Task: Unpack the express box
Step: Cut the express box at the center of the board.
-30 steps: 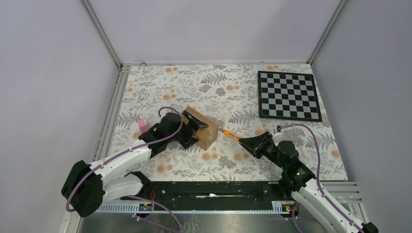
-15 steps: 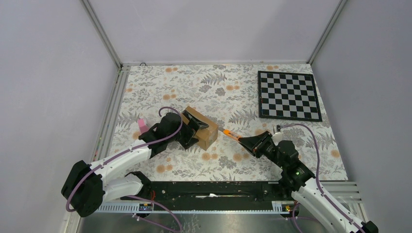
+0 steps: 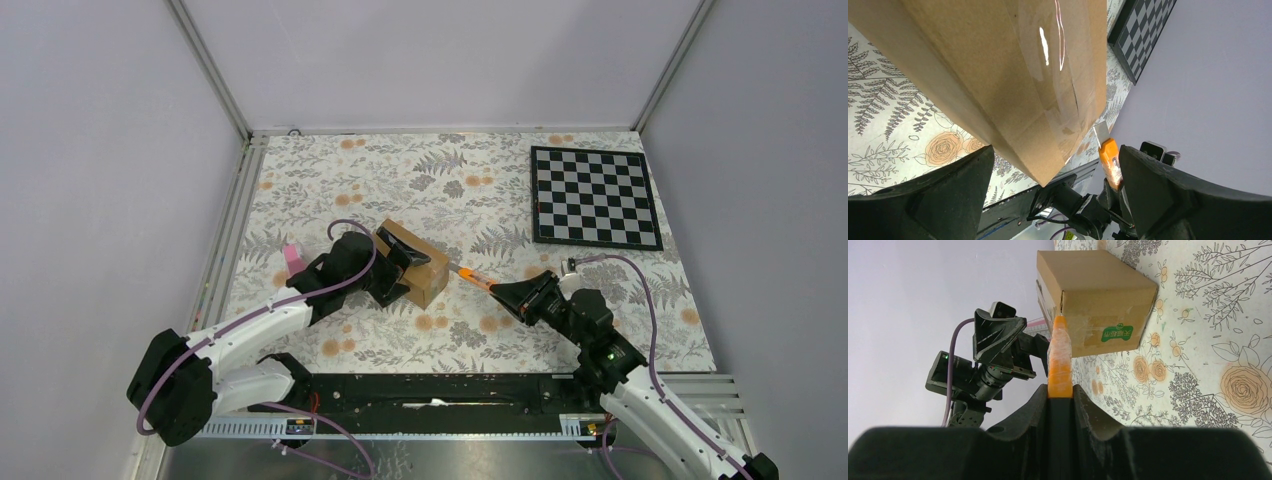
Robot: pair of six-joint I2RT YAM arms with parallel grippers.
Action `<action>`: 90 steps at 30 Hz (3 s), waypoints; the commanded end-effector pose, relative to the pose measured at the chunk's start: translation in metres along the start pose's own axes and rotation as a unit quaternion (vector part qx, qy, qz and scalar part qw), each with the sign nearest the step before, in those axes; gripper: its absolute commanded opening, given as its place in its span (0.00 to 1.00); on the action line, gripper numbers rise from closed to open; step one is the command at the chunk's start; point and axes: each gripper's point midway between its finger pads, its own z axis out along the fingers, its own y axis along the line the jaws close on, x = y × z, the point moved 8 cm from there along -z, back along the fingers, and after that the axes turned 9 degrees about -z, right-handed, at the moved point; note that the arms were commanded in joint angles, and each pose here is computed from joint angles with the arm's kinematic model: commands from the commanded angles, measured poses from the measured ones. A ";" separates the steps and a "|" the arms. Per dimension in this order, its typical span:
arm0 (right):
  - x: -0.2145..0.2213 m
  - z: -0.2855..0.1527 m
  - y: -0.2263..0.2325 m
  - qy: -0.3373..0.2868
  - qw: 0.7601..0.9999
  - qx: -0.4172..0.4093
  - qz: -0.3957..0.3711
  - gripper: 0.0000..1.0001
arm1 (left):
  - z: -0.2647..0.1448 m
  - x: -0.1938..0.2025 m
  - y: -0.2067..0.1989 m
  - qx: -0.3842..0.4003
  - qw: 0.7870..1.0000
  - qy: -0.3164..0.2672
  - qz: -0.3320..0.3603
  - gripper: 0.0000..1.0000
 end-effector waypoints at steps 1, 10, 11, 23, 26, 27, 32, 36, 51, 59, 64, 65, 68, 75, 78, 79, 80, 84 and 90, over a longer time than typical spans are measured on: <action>-0.001 0.000 0.006 -0.005 1.000 -0.022 -0.001 0.00 | 0.001 0.002 -0.007 0.023 1.000 0.006 -0.005 0.99; -0.002 0.001 0.005 -0.009 1.000 -0.021 -0.001 0.00 | 0.001 0.002 -0.007 0.022 1.000 0.007 -0.005 0.99; -0.002 0.001 0.005 -0.010 1.000 -0.022 -0.001 0.00 | 0.001 0.002 -0.008 0.023 1.000 0.006 -0.005 0.99; -0.003 0.001 0.007 -0.012 1.000 -0.026 -0.002 0.00 | 0.000 0.002 -0.007 0.021 1.000 0.006 -0.006 0.98; -0.003 0.001 0.007 -0.013 1.000 -0.026 -0.002 0.00 | 0.000 0.002 -0.008 0.023 1.000 0.007 -0.005 0.99; -0.003 0.001 0.007 -0.013 1.000 -0.026 -0.002 0.00 | 0.000 0.002 -0.007 0.020 1.000 0.007 -0.005 0.99; -0.004 0.001 0.009 -0.016 0.999 -0.028 -0.004 0.00 | 0.001 0.003 -0.008 0.019 1.000 0.008 -0.005 0.99; -0.004 0.001 0.009 -0.017 0.999 -0.027 -0.006 0.00 | 0.001 0.002 -0.009 0.019 1.000 0.008 -0.004 0.99; -0.005 0.001 0.011 -0.019 0.999 -0.030 -0.006 0.00 | 0.001 0.002 -0.008 0.015 1.000 0.008 -0.005 0.98; -0.004 0.003 0.008 -0.018 0.999 -0.028 -0.004 0.00 | 0.001 0.003 -0.007 0.015 1.000 0.009 -0.005 0.98; -0.004 0.002 0.006 -0.018 1.000 -0.023 -0.004 0.00 | 0.001 0.003 -0.008 0.016 1.000 0.009 -0.006 0.99; -0.004 0.002 0.006 -0.018 1.000 -0.023 -0.004 0.00 | 0.001 0.003 -0.008 0.016 1.000 0.008 -0.006 0.98; -0.004 0.002 0.005 -0.019 1.000 -0.023 -0.004 0.00 | 0.001 0.003 -0.008 0.016 1.000 0.009 -0.006 0.99; -0.003 0.002 0.004 -0.018 1.000 -0.022 -0.004 0.00 | 0.001 0.003 -0.008 0.015 1.000 0.009 -0.007 0.99; -0.003 0.002 0.003 -0.019 1.000 -0.021 -0.003 0.00 | 0.001 0.003 -0.009 0.016 1.000 0.009 -0.007 0.98; -0.003 0.003 0.002 -0.019 1.000 -0.020 -0.003 0.00 | 0.001 0.003 -0.008 0.016 1.000 0.009 -0.007 0.98; -0.003 0.003 0.002 -0.018 1.000 -0.019 -0.003 0.00 | 0.001 0.003 -0.009 0.016 1.000 0.009 -0.007 0.98; -0.003 0.003 0.002 -0.018 1.000 -0.023 -0.001 0.00 | 0.001 0.003 -0.008 0.016 1.000 0.009 -0.007 0.98; -0.004 0.003 0.005 -0.019 0.999 -0.029 0.000 0.00 | 0.001 0.003 -0.008 0.014 1.000 0.009 -0.008 0.98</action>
